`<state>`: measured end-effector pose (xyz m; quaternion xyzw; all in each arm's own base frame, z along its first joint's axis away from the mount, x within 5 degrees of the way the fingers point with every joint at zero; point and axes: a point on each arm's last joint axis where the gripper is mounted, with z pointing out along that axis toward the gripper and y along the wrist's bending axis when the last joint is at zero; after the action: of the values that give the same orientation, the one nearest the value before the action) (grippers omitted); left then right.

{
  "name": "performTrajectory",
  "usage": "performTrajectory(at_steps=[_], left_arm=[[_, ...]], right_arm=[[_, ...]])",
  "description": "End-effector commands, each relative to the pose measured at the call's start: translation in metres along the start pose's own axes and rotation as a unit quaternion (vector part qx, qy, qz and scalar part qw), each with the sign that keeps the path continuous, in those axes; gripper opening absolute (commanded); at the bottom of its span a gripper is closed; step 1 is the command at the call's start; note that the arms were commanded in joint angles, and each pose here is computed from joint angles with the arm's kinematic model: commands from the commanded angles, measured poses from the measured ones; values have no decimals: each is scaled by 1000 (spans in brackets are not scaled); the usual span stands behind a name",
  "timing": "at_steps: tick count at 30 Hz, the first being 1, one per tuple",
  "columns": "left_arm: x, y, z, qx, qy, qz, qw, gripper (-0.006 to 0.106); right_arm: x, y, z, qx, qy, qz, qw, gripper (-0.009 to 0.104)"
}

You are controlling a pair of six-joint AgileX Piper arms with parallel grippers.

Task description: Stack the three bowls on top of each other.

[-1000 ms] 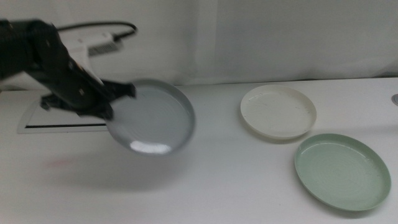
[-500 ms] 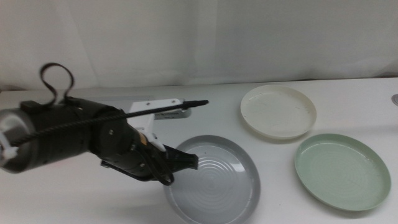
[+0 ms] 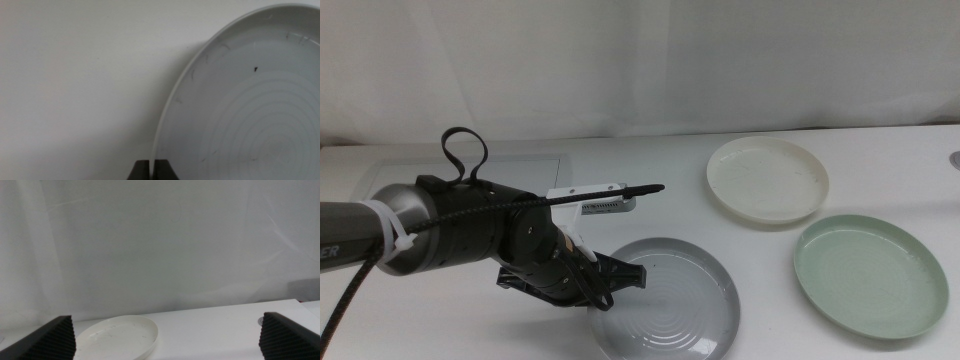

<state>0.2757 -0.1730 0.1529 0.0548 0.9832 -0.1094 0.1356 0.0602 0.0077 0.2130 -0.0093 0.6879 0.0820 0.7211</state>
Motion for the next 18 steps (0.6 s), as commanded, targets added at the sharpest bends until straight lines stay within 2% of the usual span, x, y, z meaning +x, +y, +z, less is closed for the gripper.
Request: performTrajectory(at_steps=[1, 4, 6, 8, 11, 12, 18], left_arm=[[1, -1, 3, 1, -2, -1, 1000, -3], [-1, -2, 3, 4, -12, -1, 1000, 3], [-3, -2, 3, 7, -19, -1, 1000, 14], [-3, -3, 3, 8, -22, -1, 1000, 33], [-3, -3, 3, 8, -22, -1, 1000, 83], [-3, -3, 3, 7, -21, -2, 1000, 93], [-10, -7, -14, 15, -35, 30, 999, 92]], right_arm=[[13, -2, 0, 5, 14, -4, 1000, 103], [13, -2, 0, 5, 14, -4, 1000, 103], [13, -2, 0, 5, 14, -4, 1000, 103], [13, -2, 0, 5, 14, -4, 1000, 103], [13, -2, 0, 5, 14, -4, 1000, 103], [13, -2, 0, 5, 14, -4, 1000, 103], [11, -2, 0, 4, 6, 4, 1000, 103]])
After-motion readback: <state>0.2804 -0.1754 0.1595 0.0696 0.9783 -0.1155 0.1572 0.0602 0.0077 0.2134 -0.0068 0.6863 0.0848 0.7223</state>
